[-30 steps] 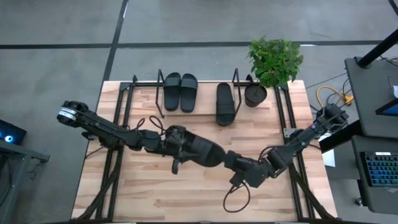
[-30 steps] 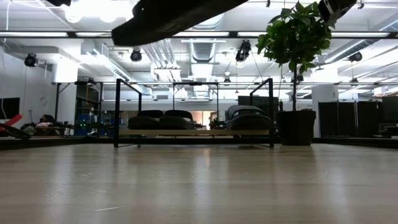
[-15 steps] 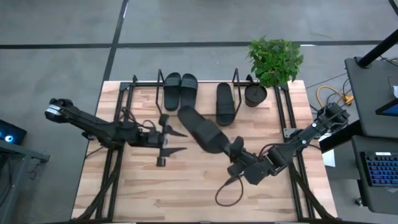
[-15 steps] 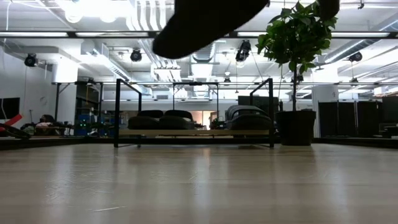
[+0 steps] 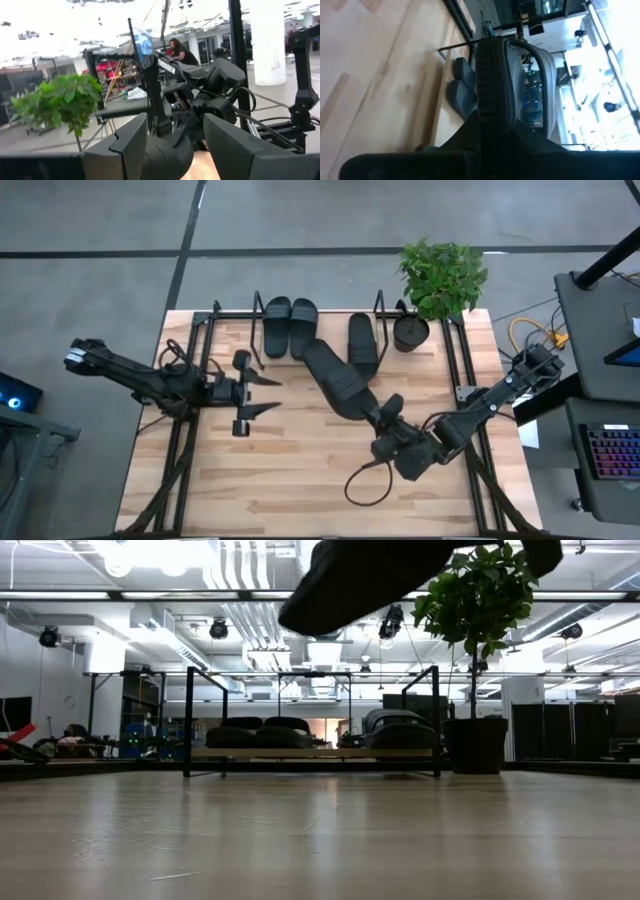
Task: Pick and place slides into the shelf
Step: Put the black slide on the shelf
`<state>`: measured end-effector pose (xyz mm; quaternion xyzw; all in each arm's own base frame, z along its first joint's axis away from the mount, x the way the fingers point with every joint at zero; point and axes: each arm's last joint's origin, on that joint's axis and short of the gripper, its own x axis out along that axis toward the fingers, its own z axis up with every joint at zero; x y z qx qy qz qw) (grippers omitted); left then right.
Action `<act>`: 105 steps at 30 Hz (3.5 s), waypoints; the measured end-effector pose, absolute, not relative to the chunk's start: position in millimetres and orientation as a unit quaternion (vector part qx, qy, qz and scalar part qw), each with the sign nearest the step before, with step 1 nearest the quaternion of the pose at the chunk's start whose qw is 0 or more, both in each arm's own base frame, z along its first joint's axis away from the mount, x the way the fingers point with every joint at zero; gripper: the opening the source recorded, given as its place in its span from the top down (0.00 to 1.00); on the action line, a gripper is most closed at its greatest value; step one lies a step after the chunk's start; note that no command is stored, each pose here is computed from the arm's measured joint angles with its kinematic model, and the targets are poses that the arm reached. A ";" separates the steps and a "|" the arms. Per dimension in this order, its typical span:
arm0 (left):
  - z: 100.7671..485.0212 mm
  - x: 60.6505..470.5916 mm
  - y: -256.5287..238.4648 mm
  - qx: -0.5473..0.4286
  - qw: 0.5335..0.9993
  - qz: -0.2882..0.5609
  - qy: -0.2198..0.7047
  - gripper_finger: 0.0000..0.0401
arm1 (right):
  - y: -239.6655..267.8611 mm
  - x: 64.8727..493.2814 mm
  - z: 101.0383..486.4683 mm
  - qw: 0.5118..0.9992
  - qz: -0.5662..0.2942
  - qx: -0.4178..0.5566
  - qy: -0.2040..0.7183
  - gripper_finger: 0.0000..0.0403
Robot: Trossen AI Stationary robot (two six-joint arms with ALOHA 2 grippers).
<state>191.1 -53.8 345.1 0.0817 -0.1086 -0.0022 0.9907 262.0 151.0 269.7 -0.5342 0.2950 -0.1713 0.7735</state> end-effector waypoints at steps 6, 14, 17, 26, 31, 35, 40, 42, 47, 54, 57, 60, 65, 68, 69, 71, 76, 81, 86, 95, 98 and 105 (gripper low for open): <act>344.2 177.0 -47.3 0.054 0.996 0.026 -0.072 0.55 | 149.4 260.4 268.0 0.802 -0.191 -0.487 0.290 0.90; 339.7 157.5 -36.8 0.002 0.995 0.097 -0.024 0.55 | 148.5 260.1 267.4 0.847 -0.237 -0.397 0.265 0.90; 338.3 156.3 -36.5 0.004 0.995 0.097 -0.017 0.55 | 145.9 261.8 267.1 0.866 -0.256 -0.347 0.253 0.90; 332.8 146.3 -30.6 0.007 0.989 0.146 0.017 0.55 | 130.6 270.0 267.1 0.894 -0.311 -0.230 0.225 0.90; 327.4 138.2 -27.5 -0.034 0.986 0.158 0.040 0.55 | 115.8 277.4 268.4 0.893 -0.350 -0.189 0.211 0.90; 324.0 133.7 -26.0 -0.051 0.984 0.161 0.055 0.55 | 103.0 287.9 274.4 0.889 -0.371 -0.180 0.197 0.90; 320.6 128.4 -24.3 -0.047 0.983 0.162 0.072 0.55 | 83.2 301.9 285.4 0.882 -0.395 -0.186 0.179 0.90; 318.5 126.8 -23.7 -0.057 0.982 0.164 0.080 0.55 | 74.0 305.5 286.5 0.880 -0.400 -0.181 0.179 0.90; 315.5 125.0 -23.2 -0.068 0.979 0.167 0.093 0.55 | 52.8 315.0 283.0 0.882 -0.404 -0.160 0.185 0.90; 313.8 125.9 -23.4 -0.064 0.979 0.168 0.100 0.55 | 32.1 332.9 268.5 0.874 -0.405 -0.170 0.206 0.90; 312.9 125.9 -23.5 -0.062 0.978 0.168 0.104 0.55 | 32.1 345.1 265.7 0.872 -0.401 -0.180 0.215 0.90; 313.5 125.1 -23.2 -0.063 0.978 0.168 0.102 0.55 | 36.1 362.9 265.9 0.866 -0.400 -0.196 0.226 0.90; 313.4 122.0 -22.2 -0.063 0.978 0.168 0.103 0.55 | 39.3 386.5 259.3 0.831 -0.416 -0.223 0.294 0.90; 314.1 119.6 -21.3 -0.064 0.979 0.168 0.100 0.55 | 40.5 395.0 255.7 0.812 -0.421 -0.223 0.337 0.90; 314.5 118.8 -21.1 -0.065 0.979 0.168 0.099 0.55 | 41.2 396.2 255.3 0.806 -0.425 -0.221 0.349 0.90; 315.0 117.7 -20.7 -0.066 0.979 0.168 0.097 0.55 | 43.7 399.1 251.3 0.793 -0.430 -0.226 0.368 0.90; 317.5 111.4 -18.6 -0.069 0.980 0.166 0.086 0.55 | 52.6 410.3 242.9 0.785 -0.421 -0.245 0.383 0.90; 319.0 102.5 -15.7 -0.072 0.981 0.165 0.078 0.55 | 54.9 416.7 232.5 0.781 -0.400 -0.259 0.404 0.90; 319.4 93.7 -12.8 -0.074 0.981 0.165 0.074 0.55 | 54.4 414.0 223.6 0.777 -0.391 -0.262 0.418 0.90; 322.2 86.7 -10.5 -0.081 0.981 0.163 0.059 0.55 | 52.9 409.1 215.0 0.767 -0.377 -0.271 0.443 0.91; 322.4 86.5 -10.5 -0.082 0.981 0.163 0.058 0.55 | 50.8 409.2 214.8 0.763 -0.375 -0.277 0.448 0.91; 320.1 88.8 -11.2 -0.075 0.981 0.164 0.070 0.55 | 38.3 411.0 213.4 0.762 -0.358 -0.267 0.469 0.91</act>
